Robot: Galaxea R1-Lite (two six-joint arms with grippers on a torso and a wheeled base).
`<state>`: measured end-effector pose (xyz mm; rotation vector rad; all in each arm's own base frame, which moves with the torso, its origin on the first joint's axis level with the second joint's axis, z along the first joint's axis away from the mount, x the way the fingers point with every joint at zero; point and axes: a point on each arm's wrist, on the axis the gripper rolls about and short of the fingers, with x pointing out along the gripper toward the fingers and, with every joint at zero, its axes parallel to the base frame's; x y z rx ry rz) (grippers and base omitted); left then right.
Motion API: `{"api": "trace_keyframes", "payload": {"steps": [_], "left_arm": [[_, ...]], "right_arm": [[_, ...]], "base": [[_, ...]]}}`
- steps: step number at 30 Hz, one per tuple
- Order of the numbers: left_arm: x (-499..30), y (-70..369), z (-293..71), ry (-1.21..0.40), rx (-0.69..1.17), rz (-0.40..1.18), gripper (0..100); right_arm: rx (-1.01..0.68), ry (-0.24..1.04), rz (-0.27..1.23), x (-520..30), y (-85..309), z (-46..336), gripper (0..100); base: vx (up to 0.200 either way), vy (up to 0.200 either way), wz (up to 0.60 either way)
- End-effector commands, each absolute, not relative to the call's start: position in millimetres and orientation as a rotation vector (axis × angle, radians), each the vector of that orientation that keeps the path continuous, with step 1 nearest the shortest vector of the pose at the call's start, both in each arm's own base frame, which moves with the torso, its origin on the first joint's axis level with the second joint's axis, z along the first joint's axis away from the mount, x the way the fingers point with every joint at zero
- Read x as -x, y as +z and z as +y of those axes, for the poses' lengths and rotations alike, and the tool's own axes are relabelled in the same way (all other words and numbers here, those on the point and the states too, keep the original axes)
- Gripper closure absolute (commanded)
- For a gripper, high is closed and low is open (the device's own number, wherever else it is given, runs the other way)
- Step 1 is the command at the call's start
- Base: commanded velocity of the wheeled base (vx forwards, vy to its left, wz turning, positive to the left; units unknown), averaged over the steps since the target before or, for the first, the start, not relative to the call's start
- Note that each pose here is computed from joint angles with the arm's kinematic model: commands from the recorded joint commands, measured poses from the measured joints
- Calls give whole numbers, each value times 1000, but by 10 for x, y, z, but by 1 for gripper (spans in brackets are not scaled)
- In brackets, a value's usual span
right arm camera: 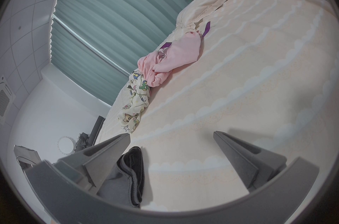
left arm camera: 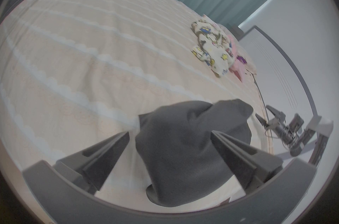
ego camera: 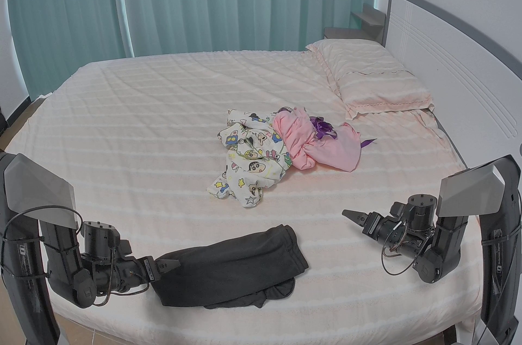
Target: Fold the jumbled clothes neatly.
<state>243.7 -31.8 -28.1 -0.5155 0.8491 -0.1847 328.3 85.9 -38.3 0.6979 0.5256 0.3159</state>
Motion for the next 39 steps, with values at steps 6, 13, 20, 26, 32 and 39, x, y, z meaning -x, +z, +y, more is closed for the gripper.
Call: {"api": "trace_keyframes", "payload": {"steps": [6,13,20,26,32,39], "left_arm": [[-2523,-372,-287,-144,552,853,0],[-2707,-345,-359,-99,662,801,0],[-2669,-349,-480,-128,656,823,0],[-2686,-382,-481,-85,640,816,0],[-2592,-378,-448,-61,649,841,0],[-2592,-241,-419,17,813,795,0]], "right_arm": [[-697,326,512,-3283,-367,876,0],[-698,327,509,-3287,-360,877,0],[-693,339,508,-3269,-334,915,0],[-695,339,508,-3269,-334,915,0],[-694,338,507,-3276,-341,912,0],[-694,337,509,-3267,-335,909,0]], "base": [[0,0,0],[0,0,0],[0,0,0],[0,0,0],[0,0,0],[0,0,0]]}}
